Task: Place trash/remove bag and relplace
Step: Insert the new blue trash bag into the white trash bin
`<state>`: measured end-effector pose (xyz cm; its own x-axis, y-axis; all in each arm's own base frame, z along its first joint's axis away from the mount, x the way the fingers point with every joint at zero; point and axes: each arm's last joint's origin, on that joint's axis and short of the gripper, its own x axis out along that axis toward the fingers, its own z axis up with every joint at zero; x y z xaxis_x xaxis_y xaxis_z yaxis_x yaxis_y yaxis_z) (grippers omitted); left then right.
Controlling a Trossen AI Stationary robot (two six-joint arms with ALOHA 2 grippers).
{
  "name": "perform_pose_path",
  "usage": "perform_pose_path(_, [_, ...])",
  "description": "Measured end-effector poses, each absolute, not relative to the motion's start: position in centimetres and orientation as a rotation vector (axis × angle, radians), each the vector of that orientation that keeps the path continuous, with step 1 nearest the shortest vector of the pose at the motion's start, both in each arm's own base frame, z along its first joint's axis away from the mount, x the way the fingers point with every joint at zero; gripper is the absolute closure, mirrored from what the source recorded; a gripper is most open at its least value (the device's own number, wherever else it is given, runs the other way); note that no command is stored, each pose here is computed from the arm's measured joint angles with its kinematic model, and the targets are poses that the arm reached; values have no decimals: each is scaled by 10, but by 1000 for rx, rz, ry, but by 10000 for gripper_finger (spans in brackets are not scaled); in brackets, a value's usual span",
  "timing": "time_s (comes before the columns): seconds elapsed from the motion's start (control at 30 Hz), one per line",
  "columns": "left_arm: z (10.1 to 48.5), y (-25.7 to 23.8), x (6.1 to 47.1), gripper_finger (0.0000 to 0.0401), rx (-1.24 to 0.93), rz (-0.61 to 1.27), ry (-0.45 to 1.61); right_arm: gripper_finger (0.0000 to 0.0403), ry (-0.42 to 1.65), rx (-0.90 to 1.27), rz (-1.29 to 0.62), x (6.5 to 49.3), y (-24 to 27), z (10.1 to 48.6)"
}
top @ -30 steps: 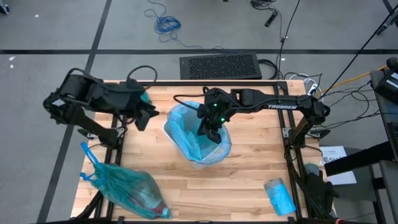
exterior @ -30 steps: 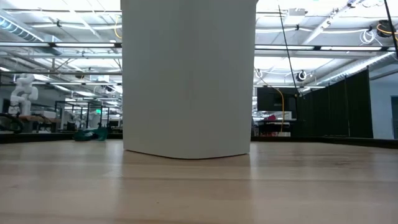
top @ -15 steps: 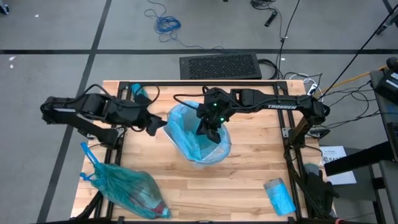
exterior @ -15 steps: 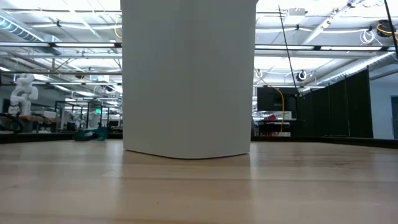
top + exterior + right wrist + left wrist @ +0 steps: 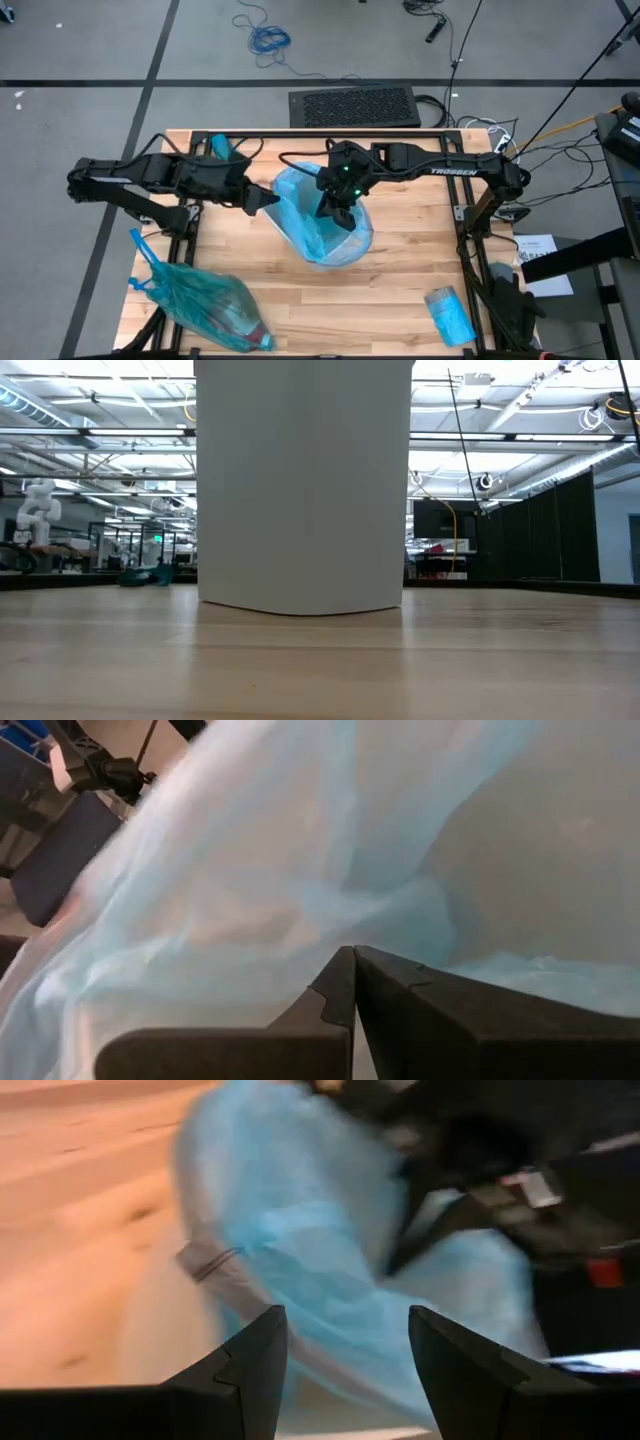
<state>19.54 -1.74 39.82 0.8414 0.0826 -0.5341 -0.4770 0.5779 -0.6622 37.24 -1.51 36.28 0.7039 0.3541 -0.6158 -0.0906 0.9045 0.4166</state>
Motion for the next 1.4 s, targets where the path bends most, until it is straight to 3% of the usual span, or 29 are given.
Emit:
perform_pose_path(0.1, [405, -20, 198, 198, -953, 276, 441, 403, 761, 372, 254, 372, -15, 362])
perform_pose_path(0.37, [395, -21, 195, 198, -1000, 295, 562, 403, 761, 368, 255, 372, -15, 362])
perform_pose_path(0.83, [380, -26, 226, 202, -972, 255, 651, 403, 751, 363, 256, 372, -16, 363])
perform_pose_path(0.97, [381, -26, 227, 245, -944, 257, 630, 403, 751, 364, 256, 372, -16, 363])
perform_pose_path(1.17, [384, -26, 226, 382, -882, 241, 628, 403, 751, 369, 253, 372, -16, 363])
perform_pose_path(1.4, [388, -25, 224, 399, -853, 222, 618, 403, 750, 370, 252, 373, -16, 363])
